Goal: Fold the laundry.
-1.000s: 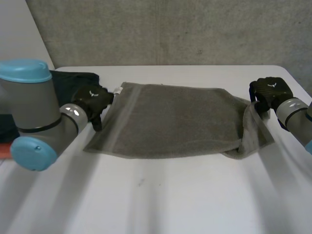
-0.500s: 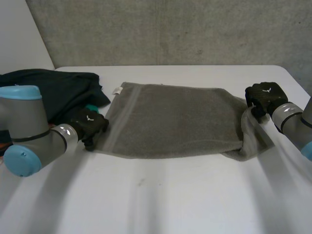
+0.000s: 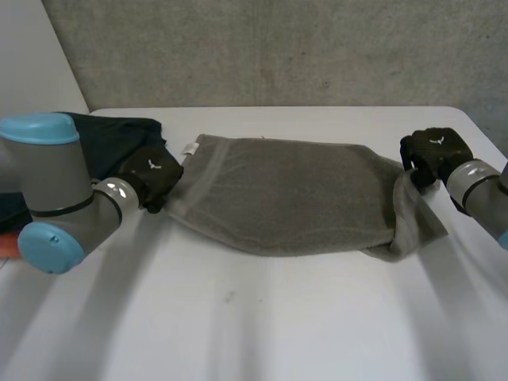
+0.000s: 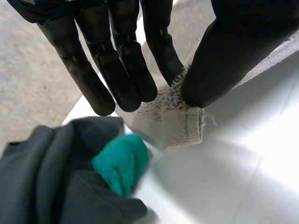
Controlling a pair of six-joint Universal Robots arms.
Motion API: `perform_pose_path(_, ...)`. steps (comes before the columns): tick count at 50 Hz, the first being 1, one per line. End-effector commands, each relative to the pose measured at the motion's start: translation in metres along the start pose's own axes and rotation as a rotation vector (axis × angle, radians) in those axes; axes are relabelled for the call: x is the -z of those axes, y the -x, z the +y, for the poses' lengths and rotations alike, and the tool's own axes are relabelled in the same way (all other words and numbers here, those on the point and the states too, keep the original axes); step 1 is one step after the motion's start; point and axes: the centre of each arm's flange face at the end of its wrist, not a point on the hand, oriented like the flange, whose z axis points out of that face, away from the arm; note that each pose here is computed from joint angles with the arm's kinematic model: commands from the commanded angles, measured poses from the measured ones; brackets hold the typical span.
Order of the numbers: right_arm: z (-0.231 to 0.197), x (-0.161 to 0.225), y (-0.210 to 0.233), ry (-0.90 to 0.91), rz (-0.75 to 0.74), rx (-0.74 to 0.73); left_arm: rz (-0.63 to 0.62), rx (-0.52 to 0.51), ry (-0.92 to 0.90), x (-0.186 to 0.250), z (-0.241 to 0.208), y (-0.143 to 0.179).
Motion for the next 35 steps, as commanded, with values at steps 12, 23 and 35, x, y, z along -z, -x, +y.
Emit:
perform_pose_path(12, 0.007, -0.068, -0.003, 0.052, 0.117, 0.029, -0.087, 0.045, -0.068, 0.024, -0.033, 0.018)
perform_pose_path(23, -0.055, 0.002, -0.026, 0.139, 0.042, 0.166, -0.156, 0.063, -0.112, 0.032, -0.058, 0.035)
perform_pose_path(35, -0.045, 0.09, -0.005, 0.285, -0.091, 0.299, -0.157, 0.13, -0.116, 0.037, -0.072, 0.045)
